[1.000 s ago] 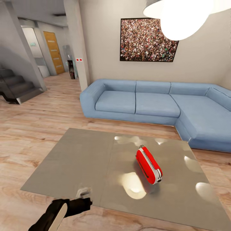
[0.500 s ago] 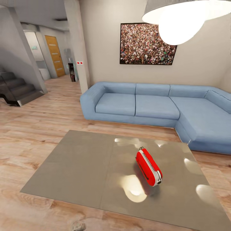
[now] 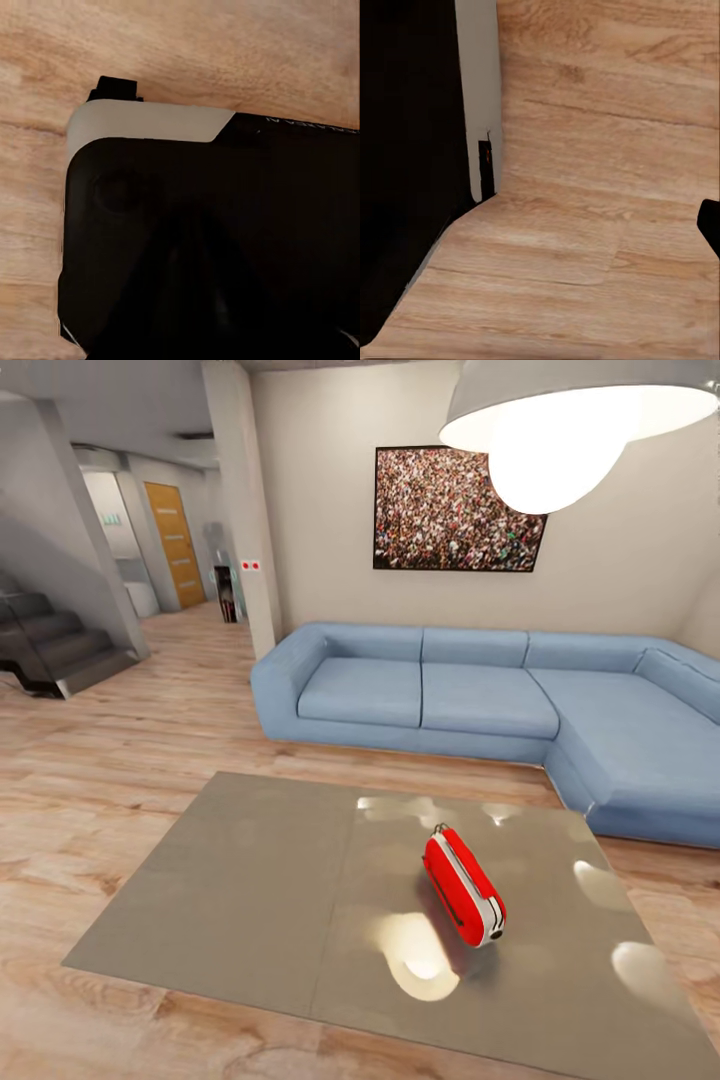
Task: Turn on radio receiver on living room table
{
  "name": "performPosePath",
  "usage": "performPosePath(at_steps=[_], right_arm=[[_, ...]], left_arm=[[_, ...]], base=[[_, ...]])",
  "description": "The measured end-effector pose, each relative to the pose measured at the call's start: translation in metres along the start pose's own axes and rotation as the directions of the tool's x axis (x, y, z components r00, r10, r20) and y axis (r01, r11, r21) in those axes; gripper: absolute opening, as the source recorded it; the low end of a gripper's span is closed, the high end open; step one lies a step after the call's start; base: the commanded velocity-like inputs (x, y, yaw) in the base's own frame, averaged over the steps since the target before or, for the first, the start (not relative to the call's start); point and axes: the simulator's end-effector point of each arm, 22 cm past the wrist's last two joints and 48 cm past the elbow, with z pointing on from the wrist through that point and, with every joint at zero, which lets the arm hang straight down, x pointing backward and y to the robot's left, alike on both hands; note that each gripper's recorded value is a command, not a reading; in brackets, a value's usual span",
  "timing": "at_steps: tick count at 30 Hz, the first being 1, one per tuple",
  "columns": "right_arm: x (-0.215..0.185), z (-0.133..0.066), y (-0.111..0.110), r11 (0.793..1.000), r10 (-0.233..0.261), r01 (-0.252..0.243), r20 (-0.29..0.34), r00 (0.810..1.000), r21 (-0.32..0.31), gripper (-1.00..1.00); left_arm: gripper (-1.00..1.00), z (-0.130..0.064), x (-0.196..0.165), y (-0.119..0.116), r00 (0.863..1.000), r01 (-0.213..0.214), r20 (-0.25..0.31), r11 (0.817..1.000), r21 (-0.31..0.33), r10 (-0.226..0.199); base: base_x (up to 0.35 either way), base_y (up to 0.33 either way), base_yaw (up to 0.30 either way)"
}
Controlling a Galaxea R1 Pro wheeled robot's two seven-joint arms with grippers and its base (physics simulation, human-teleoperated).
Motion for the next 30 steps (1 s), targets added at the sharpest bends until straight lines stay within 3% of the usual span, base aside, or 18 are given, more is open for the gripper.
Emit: performPosePath(at_steps=[3,6,12,19,30], right_arm=[[0.009,0.004,0.022,1.0,-0.001,0.001,-0.007,1.0,-0.02,1.0],[0.018,0.008,0.051,1.0,-0.003,0.003,0.001,1.0,-0.02,1.0],[0.015,0.01,0.061,1.0,-0.006,0.006,0.031,1.0,0.006,1.0],[0.011,0.011,0.063,1.0,-0.005,0.005,0.045,0.999,0.008,1.0],[0.006,0.011,0.063,1.0,-0.003,0.002,0.058,0.998,0.009,1.0]], left_arm=[[-1.0,0.0,0.013,0.017,1.0,-0.002,-0.012,0.994,-0.11,0.001],[-1.0,-0.001,0.016,0.02,1.0,-0.003,-0.01,0.99,-0.143,0.002],[-1.0,-0.002,0.026,0.024,1.0,-0.004,-0.016,0.988,-0.154,0.001],[-1.0,-0.003,0.019,0.028,0.999,0.003,0.044,0.987,-0.158,0.004],[-1.0,-0.005,0.019,0.033,0.998,0.007,0.067,0.985,-0.172,0.005]], base=[[0.0,0.0,0.0],[0.0,0.0,0.0],[0.0,0.0,0.0],[0.0,0.0,0.0],[0.0,0.0,0.0]])
